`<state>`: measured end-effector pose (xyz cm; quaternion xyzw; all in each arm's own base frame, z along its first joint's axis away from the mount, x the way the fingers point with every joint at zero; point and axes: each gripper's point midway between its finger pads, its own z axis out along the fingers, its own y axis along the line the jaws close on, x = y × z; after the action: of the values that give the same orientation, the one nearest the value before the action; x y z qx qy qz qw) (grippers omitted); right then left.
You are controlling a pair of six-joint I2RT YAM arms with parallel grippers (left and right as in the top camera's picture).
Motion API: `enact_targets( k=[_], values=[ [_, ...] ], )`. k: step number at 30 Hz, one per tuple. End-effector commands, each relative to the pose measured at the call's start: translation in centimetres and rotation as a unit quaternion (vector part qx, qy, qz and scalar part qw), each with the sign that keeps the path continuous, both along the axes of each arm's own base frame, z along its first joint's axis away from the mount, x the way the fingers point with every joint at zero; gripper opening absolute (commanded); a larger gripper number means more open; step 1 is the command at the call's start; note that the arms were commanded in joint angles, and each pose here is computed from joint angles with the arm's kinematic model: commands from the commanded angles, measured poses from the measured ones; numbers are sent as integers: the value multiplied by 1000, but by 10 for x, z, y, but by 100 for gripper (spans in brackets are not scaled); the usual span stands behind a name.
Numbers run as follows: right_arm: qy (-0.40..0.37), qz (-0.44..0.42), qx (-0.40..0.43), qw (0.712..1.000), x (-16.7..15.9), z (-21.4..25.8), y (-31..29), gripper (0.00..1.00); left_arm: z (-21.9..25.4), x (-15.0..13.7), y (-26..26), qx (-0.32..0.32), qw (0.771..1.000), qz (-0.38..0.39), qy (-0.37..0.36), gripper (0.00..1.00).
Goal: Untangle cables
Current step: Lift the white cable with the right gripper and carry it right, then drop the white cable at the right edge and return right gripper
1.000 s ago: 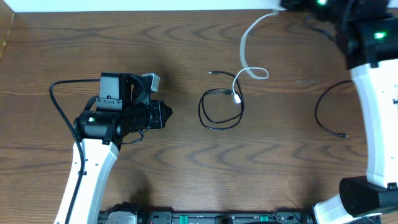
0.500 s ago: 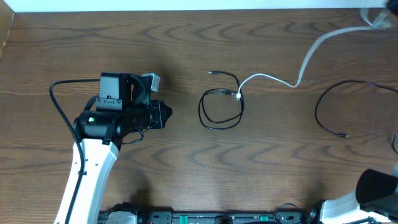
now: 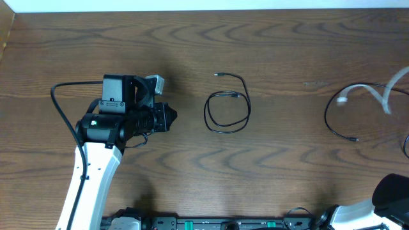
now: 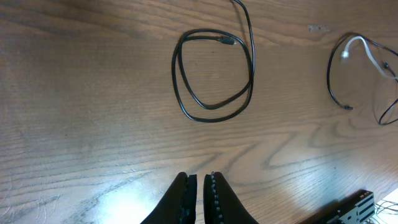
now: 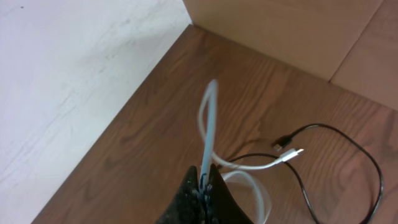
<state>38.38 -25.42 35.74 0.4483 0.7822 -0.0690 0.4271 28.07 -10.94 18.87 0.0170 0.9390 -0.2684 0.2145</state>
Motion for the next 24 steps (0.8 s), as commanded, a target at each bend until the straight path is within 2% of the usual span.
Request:
enact_targets(
  k=[1, 5, 7, 8, 9, 11, 12, 13, 16, 19, 24],
  values=[
    [7, 8, -23, 1000, -2, 8, 1, 1, -1, 0, 1, 3, 1000, 1, 3, 11],
    [24, 31, -13, 999, -1, 0, 8, 4, -2, -1, 1, 3, 1000, 1, 5, 11],
    [41, 32, -2, 999, -5, -9, 11, 8, -2, -2, 1, 3, 1000, 1, 6, 11],
    [51, 32, 4, 998, -8, -15, 12, 12, -2, -2, 1, 3, 1000, 1, 6, 11],
    [58, 32, 9, 998, -9, -18, 13, 19, -2, -2, 1, 3, 1000, 1, 6, 11],
    [74, 33, 20, 997, -12, -27, 15, 47, -2, -2, 1, 3, 1000, 1, 6, 11],
    [80, 33, 24, 996, -12, -31, 15, 55, -2, -2, 1, 3, 1000, 1, 6, 11],
    [87, 33, 28, 995, -12, -36, 15, 58, -2, -2, 1, 3, 1000, 1, 6, 11],
    [96, 57, 51, 992, -7, -49, 23, 58, -2, -2, 1, 3, 1000, 1, 6, 11],
    [84, 130, 101, 983, 8, -59, 50, 59, -3, -1, 2, 7, 1000, 3, 6, 11],
    [81, 287, 158, 941, 33, -74, 120, 60, -6, 0, 8, 24, 1000, 14, 5, 11]
  ],
)
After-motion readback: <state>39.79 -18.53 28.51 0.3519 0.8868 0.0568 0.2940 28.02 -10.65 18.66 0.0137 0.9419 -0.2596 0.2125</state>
